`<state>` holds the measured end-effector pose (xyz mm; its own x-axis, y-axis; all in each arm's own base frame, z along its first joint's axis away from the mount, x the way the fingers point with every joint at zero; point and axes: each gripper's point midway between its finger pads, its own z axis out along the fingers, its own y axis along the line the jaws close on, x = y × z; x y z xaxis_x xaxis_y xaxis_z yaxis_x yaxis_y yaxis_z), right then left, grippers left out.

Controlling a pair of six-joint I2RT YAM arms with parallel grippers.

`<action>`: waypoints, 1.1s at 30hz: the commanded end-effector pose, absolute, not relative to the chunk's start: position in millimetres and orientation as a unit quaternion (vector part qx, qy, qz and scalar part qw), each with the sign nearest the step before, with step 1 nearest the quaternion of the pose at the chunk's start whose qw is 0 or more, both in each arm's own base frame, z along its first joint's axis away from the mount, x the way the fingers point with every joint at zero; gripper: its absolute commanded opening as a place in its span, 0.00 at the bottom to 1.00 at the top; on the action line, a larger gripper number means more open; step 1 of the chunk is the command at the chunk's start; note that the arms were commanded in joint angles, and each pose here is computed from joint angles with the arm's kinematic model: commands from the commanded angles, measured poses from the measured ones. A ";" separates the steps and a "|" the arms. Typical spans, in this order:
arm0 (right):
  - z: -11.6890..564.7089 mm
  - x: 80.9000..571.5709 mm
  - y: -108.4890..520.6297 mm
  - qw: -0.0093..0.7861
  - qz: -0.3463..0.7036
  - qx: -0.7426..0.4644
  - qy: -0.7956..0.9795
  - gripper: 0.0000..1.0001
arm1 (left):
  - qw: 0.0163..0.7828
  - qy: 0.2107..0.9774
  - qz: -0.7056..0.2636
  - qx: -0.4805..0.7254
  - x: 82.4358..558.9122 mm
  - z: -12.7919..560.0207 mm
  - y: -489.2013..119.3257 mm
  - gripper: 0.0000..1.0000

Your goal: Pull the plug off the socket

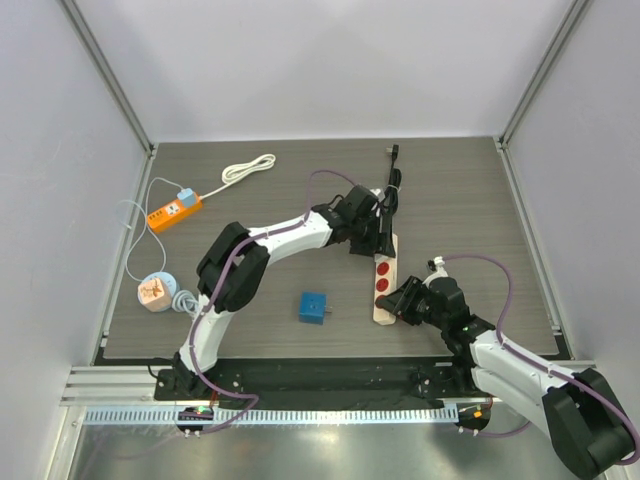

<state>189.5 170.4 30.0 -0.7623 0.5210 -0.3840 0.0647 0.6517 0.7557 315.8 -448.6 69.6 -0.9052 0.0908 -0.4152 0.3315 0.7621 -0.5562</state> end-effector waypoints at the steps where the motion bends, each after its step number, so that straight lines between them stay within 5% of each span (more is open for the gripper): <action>1: 13.7 182.4 163.1 0.296 0.362 0.168 0.868 0.01 | 0.217 0.910 -0.335 0.110 333.6 99.3 -436.7 0.62; 7: 12.3 182.2 162.1 0.297 0.359 0.169 0.869 0.01 | 0.219 0.909 -0.337 0.111 335.3 99.9 -435.7 0.52; 13: 11.5 182.2 161.6 0.297 0.358 0.170 0.869 0.01 | 0.211 0.913 -0.331 0.113 332.0 91.8 -431.9 0.26; 24: 10.6 184.3 159.2 0.299 0.350 0.175 0.870 0.02 | 0.204 0.914 -0.331 0.117 329.7 88.9 -427.2 0.10; 27: 15.4 189.6 158.0 0.306 0.338 0.166 0.874 0.18 | 0.198 0.914 -0.335 0.118 325.2 89.5 -426.0 0.00; 33: 38.2 209.6 156.6 0.320 0.319 0.143 0.881 0.42 | 0.188 0.909 -0.353 0.116 316.6 93.0 -426.8 0.00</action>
<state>197.0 163.7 30.0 -0.7619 0.5043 -0.4063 0.0848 0.6997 0.7094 321.7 -429.4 80.2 -0.9128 0.0574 -0.4043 0.3077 0.7474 -0.5888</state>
